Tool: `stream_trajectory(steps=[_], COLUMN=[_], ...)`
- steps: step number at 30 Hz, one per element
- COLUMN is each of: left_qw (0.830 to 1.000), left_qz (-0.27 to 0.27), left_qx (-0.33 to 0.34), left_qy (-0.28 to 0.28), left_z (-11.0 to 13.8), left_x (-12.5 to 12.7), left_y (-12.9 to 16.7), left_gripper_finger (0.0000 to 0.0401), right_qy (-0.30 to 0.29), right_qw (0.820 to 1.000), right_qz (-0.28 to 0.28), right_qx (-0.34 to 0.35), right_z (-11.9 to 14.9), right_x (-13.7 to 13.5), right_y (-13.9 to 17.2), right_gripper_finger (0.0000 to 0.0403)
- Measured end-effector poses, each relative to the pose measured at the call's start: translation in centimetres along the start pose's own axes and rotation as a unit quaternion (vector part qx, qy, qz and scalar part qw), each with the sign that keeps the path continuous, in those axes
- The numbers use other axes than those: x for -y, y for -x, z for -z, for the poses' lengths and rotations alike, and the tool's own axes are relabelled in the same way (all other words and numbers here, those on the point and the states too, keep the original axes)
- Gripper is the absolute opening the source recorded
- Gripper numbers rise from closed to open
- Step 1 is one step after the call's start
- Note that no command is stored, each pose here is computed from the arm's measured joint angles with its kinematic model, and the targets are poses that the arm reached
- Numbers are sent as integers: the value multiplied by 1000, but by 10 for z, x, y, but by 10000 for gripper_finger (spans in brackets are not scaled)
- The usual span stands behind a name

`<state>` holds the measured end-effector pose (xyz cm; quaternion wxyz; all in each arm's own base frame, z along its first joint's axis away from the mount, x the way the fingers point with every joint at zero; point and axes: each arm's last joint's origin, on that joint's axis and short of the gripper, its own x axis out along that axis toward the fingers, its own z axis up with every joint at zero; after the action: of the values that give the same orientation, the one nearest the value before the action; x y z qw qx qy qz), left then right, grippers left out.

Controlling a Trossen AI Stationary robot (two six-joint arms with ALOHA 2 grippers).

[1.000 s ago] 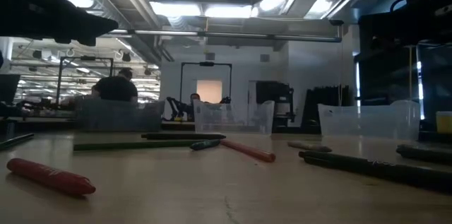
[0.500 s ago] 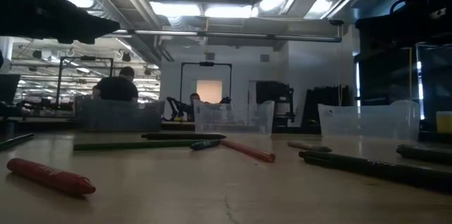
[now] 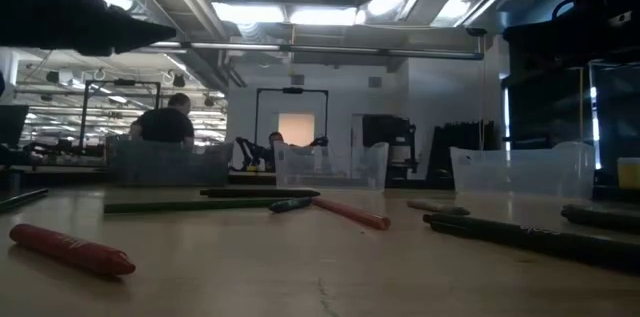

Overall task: Sort crayons/erasers/pens/pencils in bins
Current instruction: Put the black pen into the left transparent bin

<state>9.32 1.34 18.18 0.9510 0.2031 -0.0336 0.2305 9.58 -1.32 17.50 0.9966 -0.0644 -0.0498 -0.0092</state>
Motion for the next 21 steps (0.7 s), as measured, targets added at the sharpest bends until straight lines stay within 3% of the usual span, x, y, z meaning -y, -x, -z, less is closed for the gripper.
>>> stream_trajectory(steps=[4,8,21], left_qw=[997,991,976], left_qz=[-62,-124,-213], left_qx=[23,45,20], left_qy=[-37,-38,-35], left_z=[-6,-11,-7], left_x=[-11,-21,-36], left_y=[-1,-1,-1], left_gripper_finger=[14,14,14], right_qy=[0,-1,0], right_qw=[1000,1000,1000], right_qz=[0,0,0], right_qx=[0,0,0], right_z=[0,0,0], right_x=[0,0,0], right_y=[0,0,0], right_gripper_finger=[23,23,23])
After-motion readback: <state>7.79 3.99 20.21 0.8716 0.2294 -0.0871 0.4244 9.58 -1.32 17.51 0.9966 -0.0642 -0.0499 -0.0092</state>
